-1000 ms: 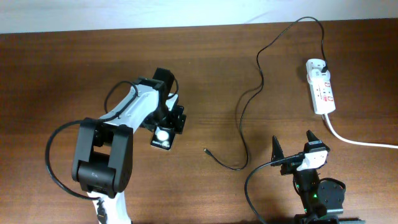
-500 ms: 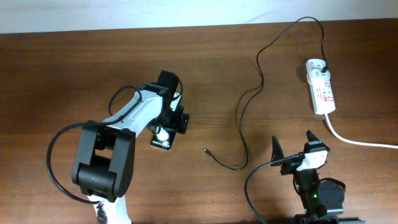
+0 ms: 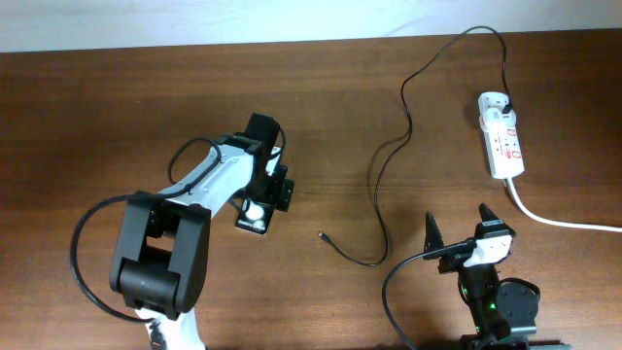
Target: Plug charger to phone and switch on socket
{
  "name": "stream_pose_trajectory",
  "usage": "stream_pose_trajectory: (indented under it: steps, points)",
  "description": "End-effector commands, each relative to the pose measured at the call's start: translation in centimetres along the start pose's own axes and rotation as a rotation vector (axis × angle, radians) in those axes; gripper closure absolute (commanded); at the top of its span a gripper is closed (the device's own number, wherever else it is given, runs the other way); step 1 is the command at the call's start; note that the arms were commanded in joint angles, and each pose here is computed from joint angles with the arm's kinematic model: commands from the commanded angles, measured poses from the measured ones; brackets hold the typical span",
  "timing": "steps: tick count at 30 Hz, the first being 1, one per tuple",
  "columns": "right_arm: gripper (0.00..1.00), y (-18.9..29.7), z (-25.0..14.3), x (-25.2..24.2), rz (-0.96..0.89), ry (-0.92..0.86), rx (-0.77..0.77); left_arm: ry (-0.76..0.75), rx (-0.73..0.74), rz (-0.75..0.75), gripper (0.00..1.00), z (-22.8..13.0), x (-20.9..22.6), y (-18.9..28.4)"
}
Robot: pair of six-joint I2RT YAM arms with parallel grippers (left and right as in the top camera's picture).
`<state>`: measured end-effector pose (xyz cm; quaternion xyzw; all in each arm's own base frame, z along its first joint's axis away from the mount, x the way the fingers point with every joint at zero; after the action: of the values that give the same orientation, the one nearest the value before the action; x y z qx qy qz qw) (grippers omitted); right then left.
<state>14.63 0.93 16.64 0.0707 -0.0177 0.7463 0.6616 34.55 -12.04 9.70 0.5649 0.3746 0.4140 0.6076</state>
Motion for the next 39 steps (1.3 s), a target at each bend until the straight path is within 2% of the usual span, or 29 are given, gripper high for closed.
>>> stream_pose_trajectory:
  steps: [1,4,7,10,17,19,20,21,24,39]
  points:
    - [0.01,0.0,-0.2,0.0,0.004,-0.005,0.003,0.013,0.079,-0.030,0.04,-2.0,-0.2,-2.9]
    - [0.01,0.0,-0.2,0.0,0.004,-0.005,0.003,0.029,0.055,-0.022,0.14,-1.7,-0.2,-3.0]
    - [0.01,0.0,-0.2,0.0,0.004,-0.005,0.003,0.162,0.031,0.092,0.13,-1.4,0.7,-3.0]
    - [0.01,0.0,-0.2,0.0,0.004,-0.005,0.003,0.269,-0.008,0.113,0.14,-0.9,0.9,-3.0]
    - [0.01,0.0,-0.2,0.0,0.004,-0.005,0.003,0.336,-0.054,0.193,0.20,-0.5,2.5,-2.9]
    - [0.01,0.0,-0.2,0.0,0.004,-0.005,0.003,0.363,-0.045,0.185,0.18,-0.7,3.2,-2.9]
    - [0.01,0.0,-0.2,0.0,0.004,-0.005,0.003,0.370,-0.043,0.163,0.12,-0.7,3.3,-2.9]
    - [0.01,0.0,-0.2,0.0,0.004,-0.005,0.003,0.355,-0.037,0.114,0.01,-0.7,3.0,-3.0]
    - [0.01,0.0,-0.2,0.0,0.004,-0.005,0.003,0.243,-0.003,-0.006,0.01,-1.0,2.1,-3.0]
    - [0.01,0.0,-0.2,0.0,0.004,-0.005,0.003,0.196,0.014,-0.018,0.01,-1.2,2.0,-3.0]
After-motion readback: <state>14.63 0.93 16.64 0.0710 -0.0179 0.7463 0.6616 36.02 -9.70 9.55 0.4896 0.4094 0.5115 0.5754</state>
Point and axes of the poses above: each gripper's point midway between its finger pads, its own y axis back along the fingers, its own x axis along the line the jaws close on, z = x × y, the point moved 10 cm from there along y, back along the fingers, and after that the axes turned 7 degrees about -y, right-handed, at the moved point
